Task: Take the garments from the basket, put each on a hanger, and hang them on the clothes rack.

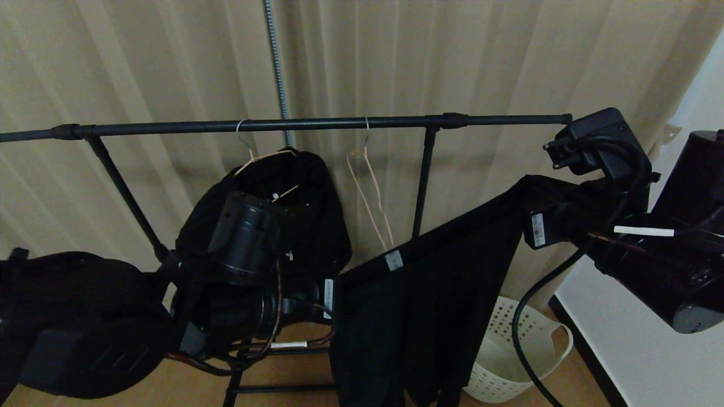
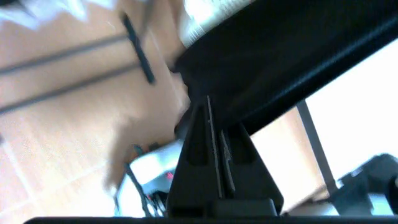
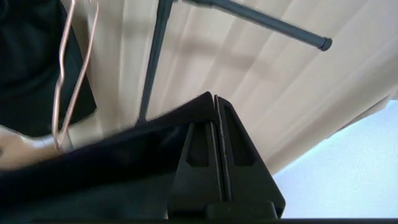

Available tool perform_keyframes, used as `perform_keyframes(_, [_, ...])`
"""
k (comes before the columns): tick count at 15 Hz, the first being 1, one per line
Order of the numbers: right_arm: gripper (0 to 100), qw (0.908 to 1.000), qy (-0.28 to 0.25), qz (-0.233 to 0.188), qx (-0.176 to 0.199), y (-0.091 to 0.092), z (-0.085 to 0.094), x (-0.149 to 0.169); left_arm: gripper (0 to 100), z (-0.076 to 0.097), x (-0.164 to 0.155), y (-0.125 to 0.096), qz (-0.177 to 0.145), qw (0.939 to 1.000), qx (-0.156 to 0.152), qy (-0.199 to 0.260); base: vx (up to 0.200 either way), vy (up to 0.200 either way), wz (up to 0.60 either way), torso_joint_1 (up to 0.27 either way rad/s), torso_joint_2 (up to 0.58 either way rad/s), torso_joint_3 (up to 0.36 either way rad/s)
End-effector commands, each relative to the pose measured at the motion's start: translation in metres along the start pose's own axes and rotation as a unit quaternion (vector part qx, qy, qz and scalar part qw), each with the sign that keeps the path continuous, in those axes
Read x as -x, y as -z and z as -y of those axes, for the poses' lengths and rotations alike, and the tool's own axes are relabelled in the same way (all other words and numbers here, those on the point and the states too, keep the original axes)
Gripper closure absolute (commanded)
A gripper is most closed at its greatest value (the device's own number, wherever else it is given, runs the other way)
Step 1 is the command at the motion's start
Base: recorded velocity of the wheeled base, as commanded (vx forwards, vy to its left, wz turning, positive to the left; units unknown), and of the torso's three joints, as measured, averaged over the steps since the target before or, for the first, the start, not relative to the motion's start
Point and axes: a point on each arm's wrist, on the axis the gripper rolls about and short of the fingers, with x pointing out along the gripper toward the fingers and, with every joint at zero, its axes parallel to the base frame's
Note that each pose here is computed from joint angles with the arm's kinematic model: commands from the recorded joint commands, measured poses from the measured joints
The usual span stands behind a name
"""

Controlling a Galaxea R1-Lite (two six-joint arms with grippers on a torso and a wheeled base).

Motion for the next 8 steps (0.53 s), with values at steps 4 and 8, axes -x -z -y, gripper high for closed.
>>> perform_keyframes(4, [100,0.9983,-0.034,-0.025,0.039,0.02,-0.015,0.004,100,-0.003,0.018,-0.042,0.051,0.9987,-0.001,-0.004,0.0,0.0,0.0,0.0,0.0,0.0])
perform_keyframes(8, [100,0.9976,-0.047,-0.026,0.045,0.022,-0.024,0.004,100,-0.002,0.017,-0.043,0.045,0.9989,-0.016,-0.006,0.0,0.0,0.0,0.0,0.0,0.0])
